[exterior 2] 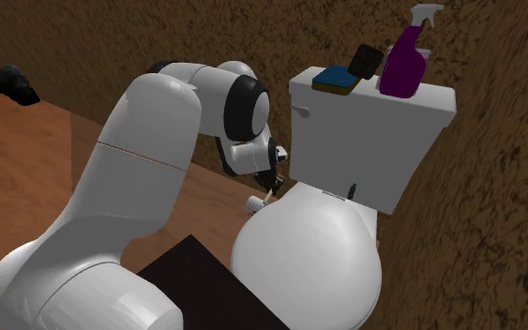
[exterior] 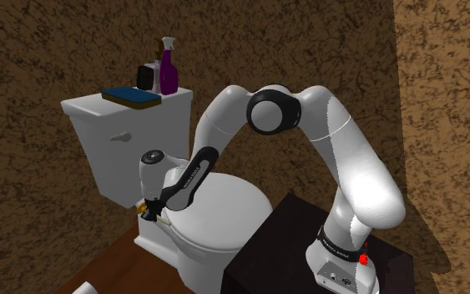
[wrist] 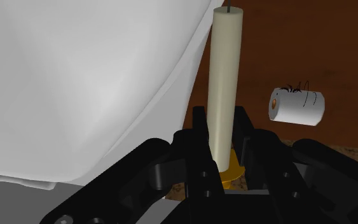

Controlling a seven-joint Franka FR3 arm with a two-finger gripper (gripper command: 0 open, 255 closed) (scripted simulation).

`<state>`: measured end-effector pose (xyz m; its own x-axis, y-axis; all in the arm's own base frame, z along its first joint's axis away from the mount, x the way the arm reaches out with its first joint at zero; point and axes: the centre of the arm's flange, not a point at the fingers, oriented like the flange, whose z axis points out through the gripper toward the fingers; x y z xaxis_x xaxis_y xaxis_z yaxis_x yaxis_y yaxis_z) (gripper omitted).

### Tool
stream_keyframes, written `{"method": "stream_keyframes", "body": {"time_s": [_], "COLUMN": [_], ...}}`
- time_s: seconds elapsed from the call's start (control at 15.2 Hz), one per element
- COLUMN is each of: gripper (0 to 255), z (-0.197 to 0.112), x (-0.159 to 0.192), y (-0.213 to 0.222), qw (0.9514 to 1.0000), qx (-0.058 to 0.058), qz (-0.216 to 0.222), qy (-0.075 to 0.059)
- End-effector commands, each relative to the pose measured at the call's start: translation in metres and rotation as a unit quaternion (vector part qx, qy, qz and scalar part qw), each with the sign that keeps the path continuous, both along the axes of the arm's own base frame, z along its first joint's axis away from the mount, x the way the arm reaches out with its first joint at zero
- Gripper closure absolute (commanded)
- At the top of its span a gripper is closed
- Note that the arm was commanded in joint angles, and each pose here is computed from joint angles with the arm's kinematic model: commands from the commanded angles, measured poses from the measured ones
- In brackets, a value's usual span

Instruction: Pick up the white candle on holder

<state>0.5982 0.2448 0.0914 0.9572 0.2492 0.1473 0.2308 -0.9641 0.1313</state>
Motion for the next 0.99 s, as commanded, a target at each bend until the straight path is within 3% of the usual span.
{"method": "stream_keyframes", "body": {"time_s": [0.0,0.92], "gripper": [255,255], "z": [0.0,0.064], "x": [0.0,0.0], "y": [0.0,0.001], "qw": [1.0,1.0], "qx": [0.0,0.0], "qz": [0.0,0.0], "qy": [0.0,0.0]}}
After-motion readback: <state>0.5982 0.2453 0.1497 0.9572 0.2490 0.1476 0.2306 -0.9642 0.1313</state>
